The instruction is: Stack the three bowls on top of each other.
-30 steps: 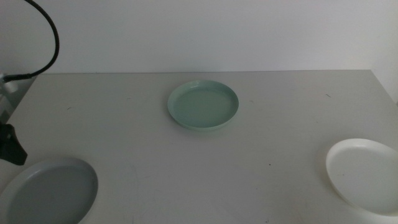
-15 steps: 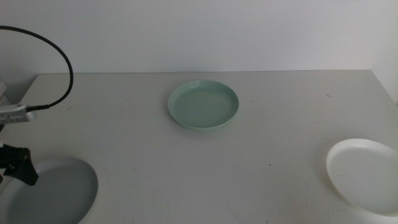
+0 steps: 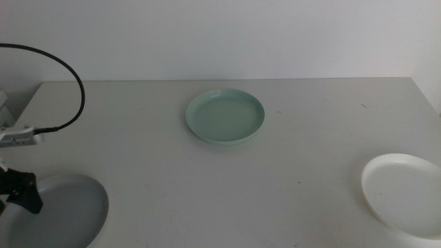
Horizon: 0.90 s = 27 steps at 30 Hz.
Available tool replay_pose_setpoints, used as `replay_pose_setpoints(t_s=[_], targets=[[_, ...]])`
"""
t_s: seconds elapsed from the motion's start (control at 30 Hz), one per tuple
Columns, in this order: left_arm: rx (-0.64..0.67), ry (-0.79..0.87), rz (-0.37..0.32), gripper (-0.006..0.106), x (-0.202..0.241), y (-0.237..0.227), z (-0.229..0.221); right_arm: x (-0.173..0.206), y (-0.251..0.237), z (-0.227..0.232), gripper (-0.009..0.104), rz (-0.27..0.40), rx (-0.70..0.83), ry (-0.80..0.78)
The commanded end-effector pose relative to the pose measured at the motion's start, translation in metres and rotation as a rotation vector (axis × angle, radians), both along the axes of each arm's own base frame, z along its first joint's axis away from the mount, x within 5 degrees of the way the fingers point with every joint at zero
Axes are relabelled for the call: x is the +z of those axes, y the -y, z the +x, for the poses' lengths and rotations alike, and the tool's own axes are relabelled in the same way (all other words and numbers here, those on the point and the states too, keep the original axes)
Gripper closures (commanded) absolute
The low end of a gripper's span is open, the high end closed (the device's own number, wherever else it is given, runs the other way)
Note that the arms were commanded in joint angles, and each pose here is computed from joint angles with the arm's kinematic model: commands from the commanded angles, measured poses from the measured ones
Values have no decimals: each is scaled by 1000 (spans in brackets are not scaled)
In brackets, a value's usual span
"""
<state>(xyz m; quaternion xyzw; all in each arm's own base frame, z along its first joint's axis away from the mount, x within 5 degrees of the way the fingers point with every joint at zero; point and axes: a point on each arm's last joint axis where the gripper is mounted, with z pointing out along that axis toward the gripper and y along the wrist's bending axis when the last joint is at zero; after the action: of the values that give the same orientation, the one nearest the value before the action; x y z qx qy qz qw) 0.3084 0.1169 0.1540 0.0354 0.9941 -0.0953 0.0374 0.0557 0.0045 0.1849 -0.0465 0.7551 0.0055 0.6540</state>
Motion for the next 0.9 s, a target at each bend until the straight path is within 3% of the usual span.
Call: replay_pose_setpoints(t_s=[0.0,0.13,0.57,0.63,0.87], targets=[[20,43,9,-2,16,-1,3,11,1,-1,40,-1,-14,114],[38,8,4,13,9,-2,2,11,1,-1,40,-1,-14,114],[20,-48,-19,95,4,0,-1,11,1,-1,40,-1,-14,114],[14,-54,-13,100,4,0,-1,11,1,-1,40,-1,-14,114],[10,-8,20,100,23,0,-4,11,1,-1,40,-1,-14,114]])
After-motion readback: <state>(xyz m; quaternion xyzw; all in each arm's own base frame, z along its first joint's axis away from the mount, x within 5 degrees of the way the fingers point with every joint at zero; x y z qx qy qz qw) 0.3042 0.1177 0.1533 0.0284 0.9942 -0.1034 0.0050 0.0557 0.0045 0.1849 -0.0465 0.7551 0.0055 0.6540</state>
